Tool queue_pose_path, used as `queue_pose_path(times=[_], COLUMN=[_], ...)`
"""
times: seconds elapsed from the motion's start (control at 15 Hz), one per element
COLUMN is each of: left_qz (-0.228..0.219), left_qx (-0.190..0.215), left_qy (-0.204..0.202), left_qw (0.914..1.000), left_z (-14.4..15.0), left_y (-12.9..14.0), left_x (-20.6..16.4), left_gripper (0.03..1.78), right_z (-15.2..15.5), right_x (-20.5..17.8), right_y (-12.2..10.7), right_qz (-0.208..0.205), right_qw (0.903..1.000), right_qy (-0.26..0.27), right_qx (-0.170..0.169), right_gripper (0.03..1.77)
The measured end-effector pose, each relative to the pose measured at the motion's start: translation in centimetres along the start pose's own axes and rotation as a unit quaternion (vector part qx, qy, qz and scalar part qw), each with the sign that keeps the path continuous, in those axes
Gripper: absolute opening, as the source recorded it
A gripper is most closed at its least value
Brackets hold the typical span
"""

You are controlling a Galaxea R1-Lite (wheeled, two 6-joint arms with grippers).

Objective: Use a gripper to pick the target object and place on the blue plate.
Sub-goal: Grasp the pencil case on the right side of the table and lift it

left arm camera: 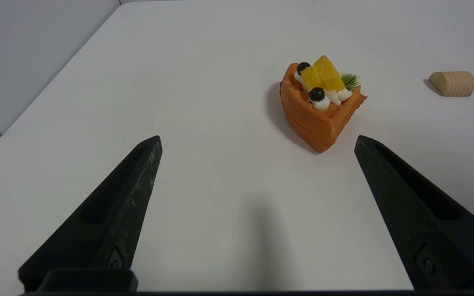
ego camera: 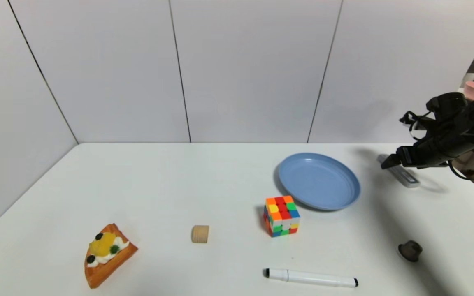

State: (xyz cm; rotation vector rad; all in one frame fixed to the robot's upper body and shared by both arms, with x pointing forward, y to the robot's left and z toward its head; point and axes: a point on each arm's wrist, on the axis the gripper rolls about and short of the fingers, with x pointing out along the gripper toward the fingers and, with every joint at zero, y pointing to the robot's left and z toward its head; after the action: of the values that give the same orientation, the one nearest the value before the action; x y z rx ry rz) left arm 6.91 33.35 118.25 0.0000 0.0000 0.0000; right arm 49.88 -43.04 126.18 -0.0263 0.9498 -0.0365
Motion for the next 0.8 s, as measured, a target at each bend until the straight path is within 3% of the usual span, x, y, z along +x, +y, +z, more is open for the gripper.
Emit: queue_pose_path(times=[0.33,0.6,0.8], left_qz=[0.000,0.000,0.000], left_qx=[0.000,0.000,0.000], left_qy=[0.000,0.000,0.000], left_qw=[1.0000,1.0000,1.0000], left_z=[0.00,0.00,0.00], left_y=[0.00,0.00,0.00], left_x=[0.00,0.00,0.00], left_gripper=[1.69,1.69,1.69], right_z=[-0.26,-0.59,-0.65], right_x=[0.24,0.45,0.49], right_y=[0.09,0.26,0.51], right_qz=[0.002,0.005,0.007], right_qw=[0.9999,0.9998,0.9997], right_qy=[0.006,0.014,0.016], right_qx=[-0.011,-0.015,-0.017], right_gripper=[1.69,1.03,0.75])
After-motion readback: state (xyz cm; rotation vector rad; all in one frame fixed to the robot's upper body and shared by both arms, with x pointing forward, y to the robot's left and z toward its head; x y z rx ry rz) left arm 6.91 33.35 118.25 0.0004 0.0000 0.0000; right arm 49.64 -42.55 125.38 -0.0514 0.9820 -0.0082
